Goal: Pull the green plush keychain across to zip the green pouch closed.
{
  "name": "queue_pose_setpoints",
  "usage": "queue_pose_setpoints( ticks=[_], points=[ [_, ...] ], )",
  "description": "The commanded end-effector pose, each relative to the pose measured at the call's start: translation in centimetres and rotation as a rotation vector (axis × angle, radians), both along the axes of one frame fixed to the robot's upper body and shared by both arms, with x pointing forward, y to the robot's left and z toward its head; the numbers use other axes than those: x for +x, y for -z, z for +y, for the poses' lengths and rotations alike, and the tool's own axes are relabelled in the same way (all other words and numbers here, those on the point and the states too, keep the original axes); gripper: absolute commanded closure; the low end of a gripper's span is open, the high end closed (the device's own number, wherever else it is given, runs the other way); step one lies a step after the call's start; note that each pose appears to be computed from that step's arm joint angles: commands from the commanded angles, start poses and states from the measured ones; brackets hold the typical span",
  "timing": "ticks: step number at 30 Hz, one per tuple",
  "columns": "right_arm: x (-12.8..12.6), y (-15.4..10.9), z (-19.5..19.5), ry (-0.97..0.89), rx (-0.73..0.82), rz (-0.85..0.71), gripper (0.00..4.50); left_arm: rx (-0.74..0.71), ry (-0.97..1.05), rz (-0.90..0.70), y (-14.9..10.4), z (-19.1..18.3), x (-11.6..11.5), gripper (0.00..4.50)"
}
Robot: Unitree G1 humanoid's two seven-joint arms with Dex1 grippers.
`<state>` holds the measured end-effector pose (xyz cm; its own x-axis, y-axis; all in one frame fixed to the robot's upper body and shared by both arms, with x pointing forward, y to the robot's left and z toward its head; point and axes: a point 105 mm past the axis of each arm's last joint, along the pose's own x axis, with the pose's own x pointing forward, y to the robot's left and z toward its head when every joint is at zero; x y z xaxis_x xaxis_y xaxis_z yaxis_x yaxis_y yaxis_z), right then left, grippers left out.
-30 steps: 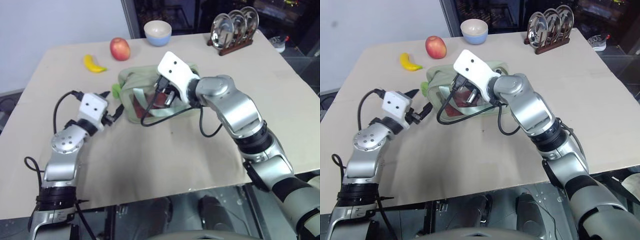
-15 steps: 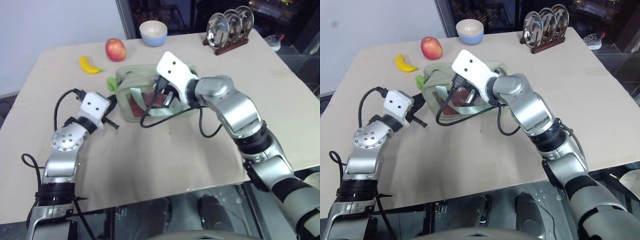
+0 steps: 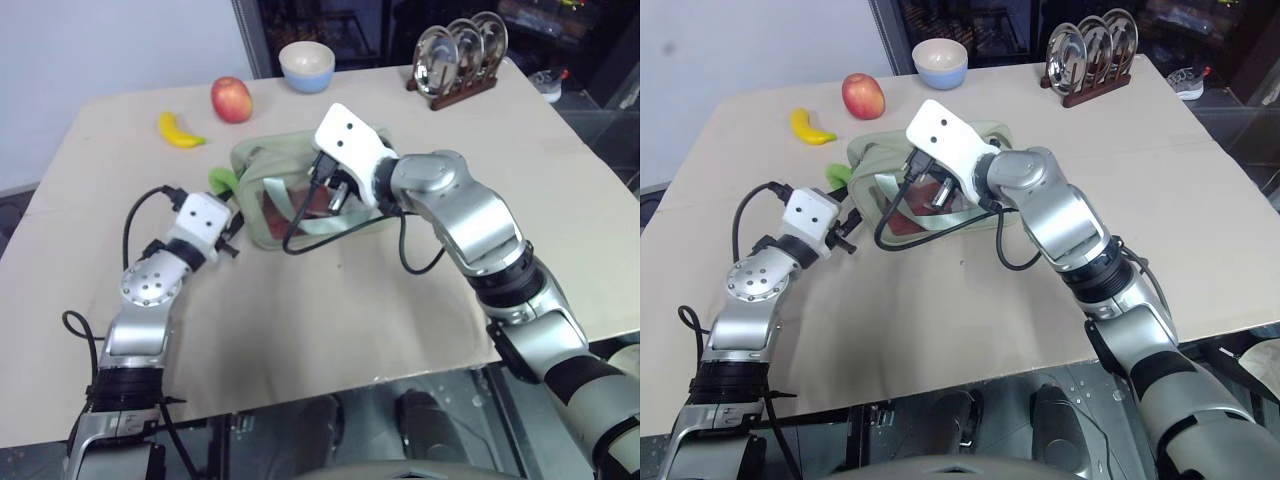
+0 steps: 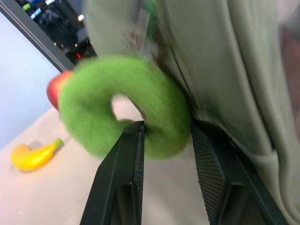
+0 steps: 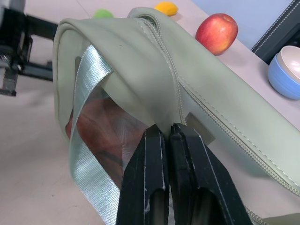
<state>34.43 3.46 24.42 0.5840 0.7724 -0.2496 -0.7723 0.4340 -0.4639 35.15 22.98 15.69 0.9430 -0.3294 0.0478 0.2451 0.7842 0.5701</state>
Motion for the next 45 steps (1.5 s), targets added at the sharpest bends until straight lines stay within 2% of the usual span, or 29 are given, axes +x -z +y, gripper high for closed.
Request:
queue_pose_setpoints(
  ticks=[1,4,6,11,14,16,20,25,30,31,32,36,37,39,42,44,45],
  points=[
    [-0.9,-1.7,0.6,-0.048,0.035,-0.066,4.50,0.008,-0.009,-0.050,-1.2,0.0,0.5,2.90],
    [-0.9,-1.6,0.6,-0.048,0.034,-0.065,4.50,0.015,-0.010,-0.062,-1.7,0.2,0.7,3.71],
    [-0.8,-1.5,0.6,-0.048,0.033,-0.065,4.50,0.025,-0.005,-0.078,-2.3,0.5,0.7,4.49],
    [-0.8,-1.3,0.7,-0.051,0.032,-0.064,4.50,0.135,0.017,-0.128,-4.2,1.5,0.1,4.49],
    [-0.7,-1.1,0.6,-0.048,0.028,-0.062,4.50,0.275,0.026,-0.178,-5.7,2.3,-0.6,4.49],
    [-0.5,-0.9,0.6,-0.046,0.025,-0.062,4.50,0.429,0.042,-0.232,-7.1,2.6,-1.2,4.49],
    [-0.4,-0.8,0.7,-0.047,0.022,-0.065,4.50,0.608,0.072,-0.318,-9.6,2.5,-1.6,4.49],
    [-0.3,-0.8,1.1,-0.058,0.025,-0.070,4.50,0.800,0.163,-0.439,-13.2,0.3,-1.4,4.49],
    [-0.3,-0.9,1.5,-0.068,0.030,-0.075,4.50,0.912,0.298,-0.485,-14.2,-2.8,-0.4,4.49],
    [-0.3,-0.9,1.5,-0.069,0.030,-0.076,4.50,0.894,0.322,-0.476,-14.3,-3.2,-0.2,4.49],
    [-0.3,-0.9,1.6,-0.070,0.031,-0.077,4.50,0.861,0.340,-0.459,-14.3,-3.4,0.0,4.19],
    [-0.3,-1.0,1.7,-0.068,0.034,-0.080,4.50,0.804,0.388,-0.420,-13.9,-3.6,0.4,2.52],
    [-0.3,-1.0,1.6,-0.064,0.036,-0.079,4.50,0.679,0.408,-0.381,-14.2,-3.3,0.0,2.37],
    [-0.3,-1.0,1.5,-0.058,0.038,-0.077,4.50,0.520,0.464,-0.334,-14.5,-3.0,-1.0,2.37],
    [-0.2,-1.0,1.3,-0.053,0.039,-0.078,4.50,0.156,0.512,-0.220,-15.5,-1.5,-2.4,2.37],
    [-0.1,-1.1,1.3,-0.051,0.040,-0.079,4.50,-0.047,0.546,-0.060,-13.9,0.2,-3.7,2.37],
    [-0.1,-1.1,1.3,-0.051,0.040,-0.079,4.50,-0.096,0.571,-0.006,-13.0,0.6,-4.5,2.37]
  ],
)
